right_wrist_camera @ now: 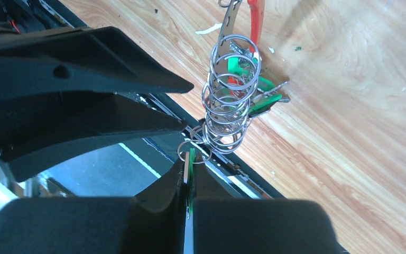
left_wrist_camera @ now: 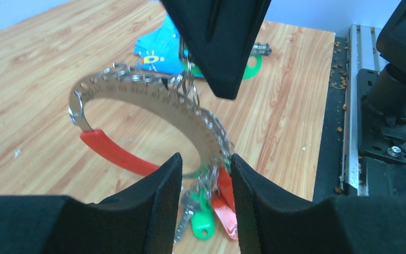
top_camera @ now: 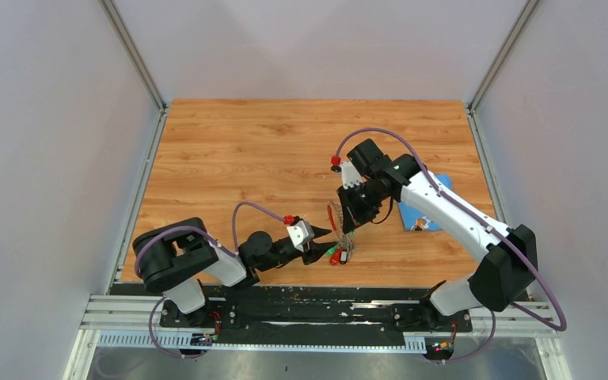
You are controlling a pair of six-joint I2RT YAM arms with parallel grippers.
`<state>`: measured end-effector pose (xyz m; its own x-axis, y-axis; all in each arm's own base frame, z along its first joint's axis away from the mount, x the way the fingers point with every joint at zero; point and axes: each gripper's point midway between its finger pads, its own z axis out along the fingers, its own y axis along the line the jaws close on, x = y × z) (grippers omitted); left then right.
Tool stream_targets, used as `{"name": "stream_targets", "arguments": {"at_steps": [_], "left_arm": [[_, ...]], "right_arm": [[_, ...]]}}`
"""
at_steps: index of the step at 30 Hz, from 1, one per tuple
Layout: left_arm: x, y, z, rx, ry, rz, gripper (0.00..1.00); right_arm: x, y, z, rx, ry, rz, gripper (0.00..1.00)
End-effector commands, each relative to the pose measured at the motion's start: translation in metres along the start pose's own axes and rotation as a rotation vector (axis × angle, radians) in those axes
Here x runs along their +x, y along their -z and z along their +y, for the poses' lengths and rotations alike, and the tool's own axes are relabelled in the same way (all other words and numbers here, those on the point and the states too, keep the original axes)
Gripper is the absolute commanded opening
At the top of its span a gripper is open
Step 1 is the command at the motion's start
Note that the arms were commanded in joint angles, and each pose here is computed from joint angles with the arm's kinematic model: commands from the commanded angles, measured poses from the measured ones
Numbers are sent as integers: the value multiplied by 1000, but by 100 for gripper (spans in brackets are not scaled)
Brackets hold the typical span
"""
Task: Remove the keys from the keyring
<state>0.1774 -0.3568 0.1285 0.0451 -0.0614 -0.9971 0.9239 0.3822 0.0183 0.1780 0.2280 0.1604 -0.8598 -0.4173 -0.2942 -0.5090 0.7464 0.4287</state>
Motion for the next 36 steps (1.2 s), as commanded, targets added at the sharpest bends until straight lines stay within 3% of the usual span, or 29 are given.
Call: {"name": "stream_targets", "arguments": {"at_steps": [1, 4, 10, 17, 21, 27, 36], "left_arm": [[-19, 13, 15, -79, 35, -69, 44], [-26, 17, 16, -59, 50, -75, 43], [-35, 24, 11, -34, 40, -115, 36], [-35, 35, 22, -101, 21, -96, 39], [-56, 42, 21, -101, 2, -132, 40], [-43, 42, 30, -123, -78, 28, 51], [-19, 27, 42, -18, -114, 103, 71]], "right_arm": [[3, 5, 7, 70, 168, 63, 1], [3, 1, -1, 136, 186, 91, 1], [-3, -7, 14, 37, 212, 55, 1], [4, -13, 8, 35, 270, 52, 1], [5, -18, 3, 48, 289, 39, 1], [0, -22, 6, 30, 314, -3, 1], [14, -25, 4, 24, 351, -18, 1]]}}
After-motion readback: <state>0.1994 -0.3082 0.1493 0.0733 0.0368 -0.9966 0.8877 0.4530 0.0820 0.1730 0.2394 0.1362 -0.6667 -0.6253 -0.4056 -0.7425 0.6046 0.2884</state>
